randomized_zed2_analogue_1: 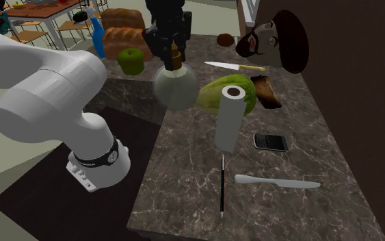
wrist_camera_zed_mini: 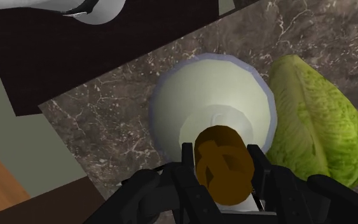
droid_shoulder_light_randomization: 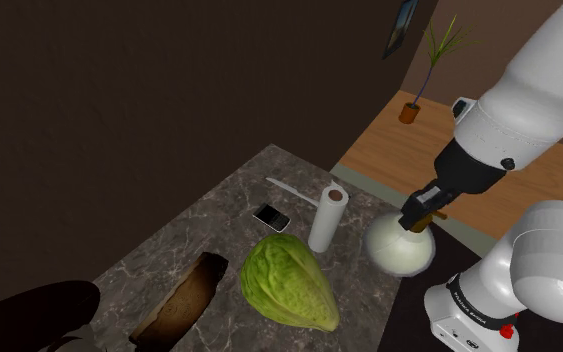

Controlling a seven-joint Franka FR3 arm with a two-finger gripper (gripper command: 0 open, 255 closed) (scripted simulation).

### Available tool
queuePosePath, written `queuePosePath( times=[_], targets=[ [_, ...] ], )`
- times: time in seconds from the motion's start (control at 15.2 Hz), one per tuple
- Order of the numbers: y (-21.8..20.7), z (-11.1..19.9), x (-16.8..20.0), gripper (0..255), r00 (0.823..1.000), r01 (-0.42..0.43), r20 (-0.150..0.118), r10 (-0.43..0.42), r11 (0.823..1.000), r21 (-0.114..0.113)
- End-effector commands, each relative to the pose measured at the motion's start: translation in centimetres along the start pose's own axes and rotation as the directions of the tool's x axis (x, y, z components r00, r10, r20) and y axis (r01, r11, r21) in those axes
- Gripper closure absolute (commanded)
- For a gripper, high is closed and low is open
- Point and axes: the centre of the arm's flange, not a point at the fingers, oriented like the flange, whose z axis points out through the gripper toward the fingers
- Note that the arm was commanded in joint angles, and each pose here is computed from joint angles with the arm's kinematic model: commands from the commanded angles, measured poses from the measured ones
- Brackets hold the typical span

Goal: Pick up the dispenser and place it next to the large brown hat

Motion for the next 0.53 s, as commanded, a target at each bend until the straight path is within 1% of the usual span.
queuePosePath(
  times=[0.0, 0.46],
  targets=[
    [0.1, -1.1, 0.0, 255, 1.000, 0.000, 0.000, 0.000, 1.000, 0.000],
    [0.0, -4.8, 0.3, 255, 1.000, 0.000, 0.000, 0.000, 1.000, 0.000]
  ],
)
